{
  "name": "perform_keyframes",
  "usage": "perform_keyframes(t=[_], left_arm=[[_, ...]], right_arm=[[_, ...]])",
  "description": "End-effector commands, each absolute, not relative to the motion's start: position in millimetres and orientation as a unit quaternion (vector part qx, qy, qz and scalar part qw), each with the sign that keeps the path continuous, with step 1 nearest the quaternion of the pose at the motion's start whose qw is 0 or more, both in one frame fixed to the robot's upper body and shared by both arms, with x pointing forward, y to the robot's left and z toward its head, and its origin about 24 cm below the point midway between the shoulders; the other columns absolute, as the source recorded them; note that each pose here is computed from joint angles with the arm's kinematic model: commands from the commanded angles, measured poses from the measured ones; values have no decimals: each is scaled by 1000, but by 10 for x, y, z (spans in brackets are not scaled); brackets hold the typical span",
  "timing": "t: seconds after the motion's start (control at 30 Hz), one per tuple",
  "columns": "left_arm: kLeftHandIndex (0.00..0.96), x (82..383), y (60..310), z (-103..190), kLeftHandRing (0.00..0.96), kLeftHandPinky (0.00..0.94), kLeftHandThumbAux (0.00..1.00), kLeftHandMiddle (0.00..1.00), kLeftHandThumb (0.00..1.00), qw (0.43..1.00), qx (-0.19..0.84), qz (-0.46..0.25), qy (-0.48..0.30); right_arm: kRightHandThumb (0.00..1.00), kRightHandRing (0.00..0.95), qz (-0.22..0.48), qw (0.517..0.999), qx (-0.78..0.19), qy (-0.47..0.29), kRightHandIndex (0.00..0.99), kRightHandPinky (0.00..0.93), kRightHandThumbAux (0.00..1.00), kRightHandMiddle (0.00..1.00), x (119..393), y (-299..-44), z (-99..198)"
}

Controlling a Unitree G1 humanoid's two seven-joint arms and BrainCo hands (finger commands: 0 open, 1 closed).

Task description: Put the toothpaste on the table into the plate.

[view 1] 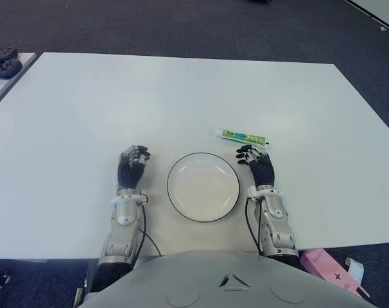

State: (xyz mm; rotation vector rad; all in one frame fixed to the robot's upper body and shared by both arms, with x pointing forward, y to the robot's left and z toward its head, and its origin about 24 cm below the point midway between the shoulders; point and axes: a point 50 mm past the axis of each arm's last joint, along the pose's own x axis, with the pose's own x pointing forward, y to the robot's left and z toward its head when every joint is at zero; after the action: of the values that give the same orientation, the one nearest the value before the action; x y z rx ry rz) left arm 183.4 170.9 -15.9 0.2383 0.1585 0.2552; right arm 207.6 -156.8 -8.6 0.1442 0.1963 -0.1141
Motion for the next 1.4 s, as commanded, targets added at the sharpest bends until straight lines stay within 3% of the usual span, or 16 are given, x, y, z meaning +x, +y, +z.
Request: perform_keyframes(t=[0.03, 1.13, 1.4], left_arm=[[429, 1826, 1704, -186, 486, 495, 721, 491, 711, 981, 123, 114, 97], [429, 1844, 1674, -203, 487, 507, 722, 491, 713, 982, 120, 102, 107], [430, 1848, 1664, -209, 493, 513, 721, 494, 714, 982, 120, 99, 106]], right_arm=[[709, 491, -62, 987, 84, 123, 427, 502, 725, 489, 2037, -1555, -170], [709, 492, -63, 990, 78, 96, 426, 504, 726, 489, 2081, -1616, -121], [705, 471, -14, 998, -55, 25, 425, 464, 727, 474, 2265, -1787, 96]])
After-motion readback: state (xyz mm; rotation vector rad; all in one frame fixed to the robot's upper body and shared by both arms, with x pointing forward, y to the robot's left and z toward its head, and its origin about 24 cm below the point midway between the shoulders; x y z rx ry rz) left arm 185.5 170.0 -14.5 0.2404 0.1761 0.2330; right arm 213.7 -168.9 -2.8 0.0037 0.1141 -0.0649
